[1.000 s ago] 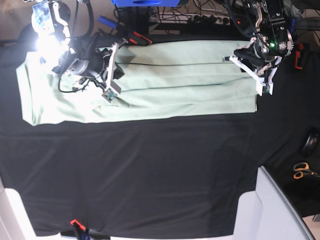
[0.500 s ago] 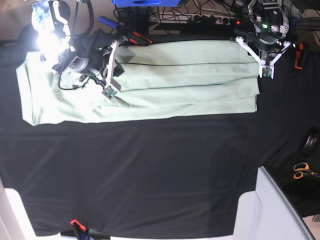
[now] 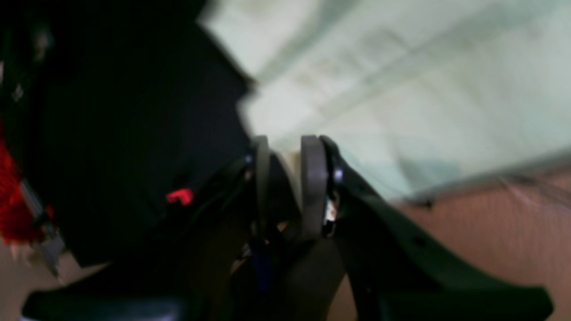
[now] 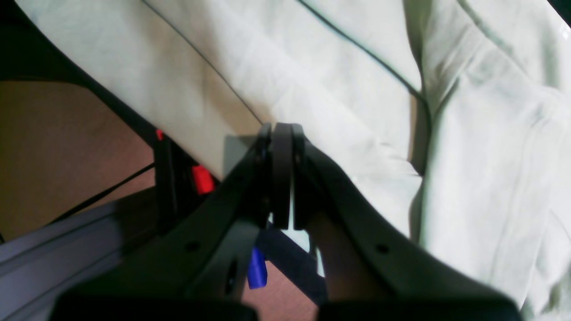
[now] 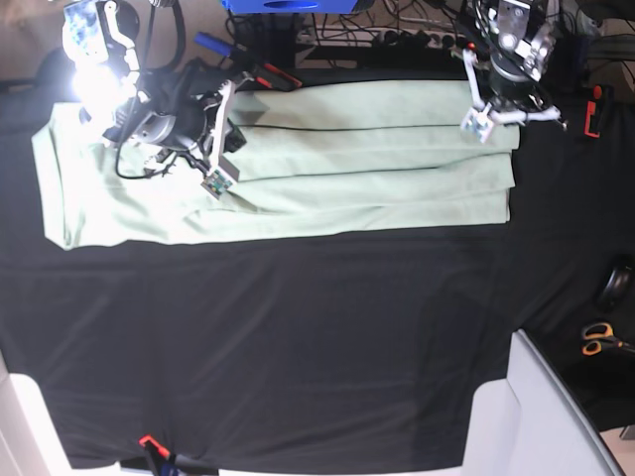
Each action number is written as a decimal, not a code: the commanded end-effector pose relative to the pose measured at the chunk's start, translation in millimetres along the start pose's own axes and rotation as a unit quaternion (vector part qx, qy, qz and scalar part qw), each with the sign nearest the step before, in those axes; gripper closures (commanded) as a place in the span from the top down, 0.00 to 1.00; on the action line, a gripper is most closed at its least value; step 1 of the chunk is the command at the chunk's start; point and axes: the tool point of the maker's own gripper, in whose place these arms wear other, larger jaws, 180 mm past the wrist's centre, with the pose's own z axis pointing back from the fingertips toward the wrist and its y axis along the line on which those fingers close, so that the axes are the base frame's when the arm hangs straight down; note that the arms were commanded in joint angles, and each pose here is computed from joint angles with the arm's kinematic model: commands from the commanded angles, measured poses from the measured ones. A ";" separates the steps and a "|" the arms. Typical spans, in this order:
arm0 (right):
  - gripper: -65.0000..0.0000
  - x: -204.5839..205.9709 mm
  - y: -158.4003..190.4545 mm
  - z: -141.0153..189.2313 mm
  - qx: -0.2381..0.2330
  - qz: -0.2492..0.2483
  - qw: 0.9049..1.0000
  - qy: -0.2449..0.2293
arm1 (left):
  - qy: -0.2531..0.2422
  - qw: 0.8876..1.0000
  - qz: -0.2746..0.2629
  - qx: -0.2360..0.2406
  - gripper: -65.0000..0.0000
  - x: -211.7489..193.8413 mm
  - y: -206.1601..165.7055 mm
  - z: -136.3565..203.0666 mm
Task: Fold the T-shirt properly
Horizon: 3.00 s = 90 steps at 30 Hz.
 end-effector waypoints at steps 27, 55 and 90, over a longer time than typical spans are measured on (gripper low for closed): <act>0.00 10.3 -1.5 3.6 0.000 0.003 1.000 -0.019 | 0.015 1.000 -0.020 0.014 0.18 -12.6 13.4 -9.0; 0.00 8.9 -0.7 3.3 0.000 0.002 1.000 -0.016 | 0.046 0.997 0.037 0.040 0.72 51.1 99.9 -37.4; 0.00 10.1 -0.3 3.2 0.001 0.002 1.000 -0.019 | 0.090 0.995 0.000 -0.042 0.49 54.8 52.3 -85.7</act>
